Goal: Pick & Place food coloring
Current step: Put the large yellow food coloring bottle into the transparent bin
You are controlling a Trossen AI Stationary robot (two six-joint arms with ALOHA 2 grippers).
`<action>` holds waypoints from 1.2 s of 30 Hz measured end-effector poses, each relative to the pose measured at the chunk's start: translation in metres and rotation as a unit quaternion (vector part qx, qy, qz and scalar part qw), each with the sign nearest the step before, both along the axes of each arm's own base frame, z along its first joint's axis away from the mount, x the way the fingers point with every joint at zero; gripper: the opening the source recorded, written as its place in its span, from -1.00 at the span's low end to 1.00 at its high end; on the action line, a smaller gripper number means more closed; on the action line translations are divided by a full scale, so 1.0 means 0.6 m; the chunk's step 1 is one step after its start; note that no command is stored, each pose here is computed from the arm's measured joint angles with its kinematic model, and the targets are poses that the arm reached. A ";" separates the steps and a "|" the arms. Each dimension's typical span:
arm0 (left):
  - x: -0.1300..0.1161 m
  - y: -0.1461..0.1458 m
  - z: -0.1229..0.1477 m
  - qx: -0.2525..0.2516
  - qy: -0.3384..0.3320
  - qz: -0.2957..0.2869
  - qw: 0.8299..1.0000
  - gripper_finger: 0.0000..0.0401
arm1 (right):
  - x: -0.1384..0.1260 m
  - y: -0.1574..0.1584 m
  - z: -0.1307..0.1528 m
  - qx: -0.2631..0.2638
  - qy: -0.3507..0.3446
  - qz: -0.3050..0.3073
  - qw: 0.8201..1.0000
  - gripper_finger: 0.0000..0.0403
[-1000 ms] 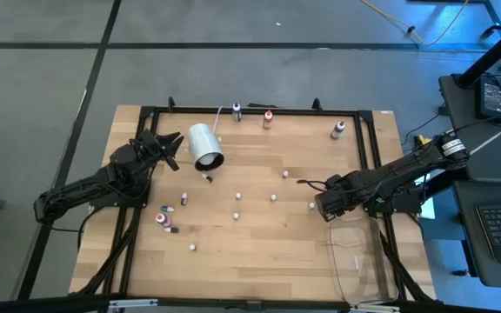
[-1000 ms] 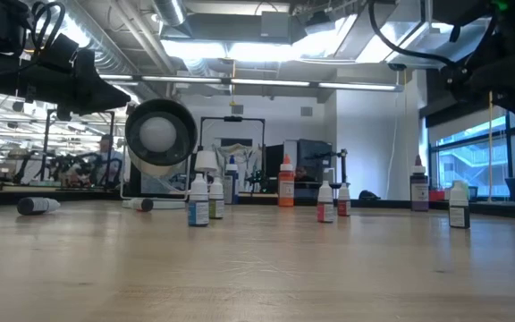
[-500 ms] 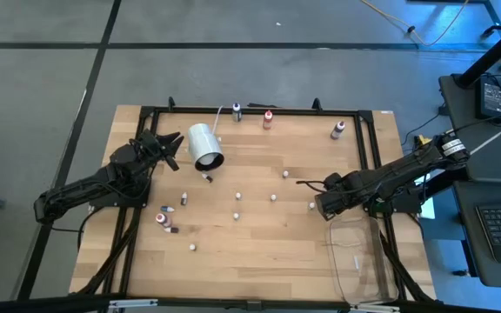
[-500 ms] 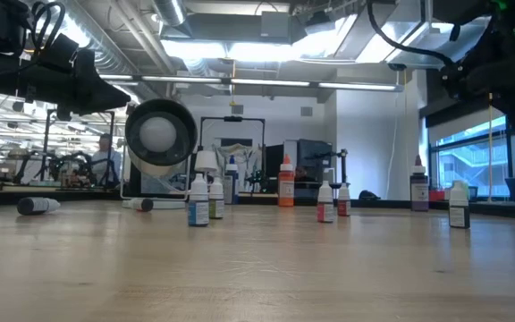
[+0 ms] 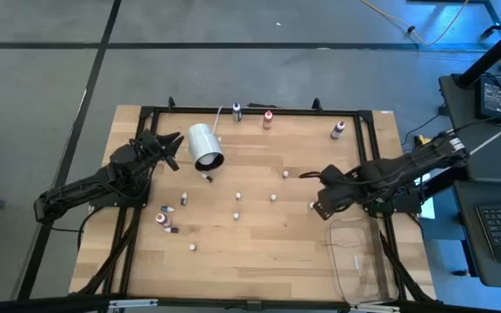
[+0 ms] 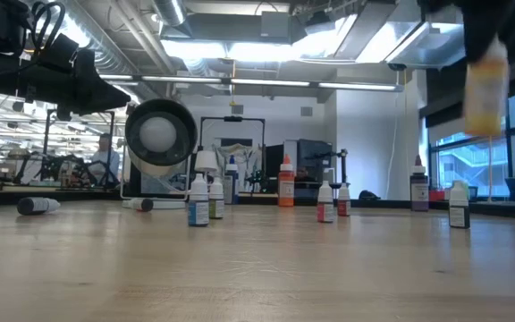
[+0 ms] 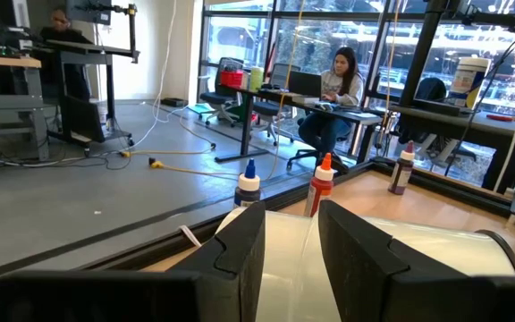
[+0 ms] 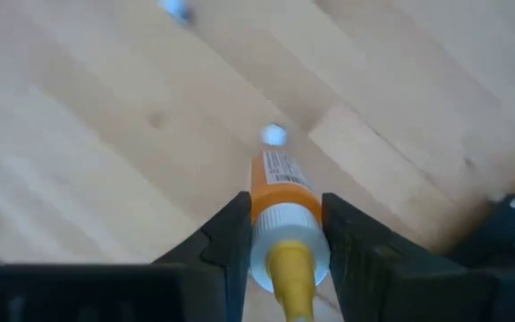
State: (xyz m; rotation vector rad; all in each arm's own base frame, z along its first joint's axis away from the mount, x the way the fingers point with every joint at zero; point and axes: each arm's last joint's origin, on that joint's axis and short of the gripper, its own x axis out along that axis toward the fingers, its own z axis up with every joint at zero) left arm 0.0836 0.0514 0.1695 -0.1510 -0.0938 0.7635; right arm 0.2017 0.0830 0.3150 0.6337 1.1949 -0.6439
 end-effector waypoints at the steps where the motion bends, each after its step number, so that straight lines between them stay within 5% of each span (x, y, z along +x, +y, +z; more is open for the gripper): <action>1: 0.000 0.000 0.000 0.000 0.000 0.000 1.000 -0.48 | -0.001 0.007 0.012 0.005 -0.014 0.002 1.000 -0.39; 5: 0.000 0.000 0.000 0.000 0.000 0.000 1.000 -0.48 | -0.015 0.041 0.035 0.035 -0.039 0.004 0.999 -0.39; 15: 0.000 0.000 0.000 0.000 0.000 0.000 1.000 -0.48 | -0.074 0.114 0.024 0.091 0.020 -0.043 0.995 -0.39; 25: 0.000 0.000 0.000 0.000 0.000 0.000 1.000 -0.48 | -0.119 0.179 -0.020 0.009 0.099 -0.145 0.984 -0.39; 36: 0.000 0.000 0.000 0.000 -0.001 0.000 1.000 -0.48 | -0.109 0.225 -0.075 -0.056 0.124 -0.160 0.978 -0.39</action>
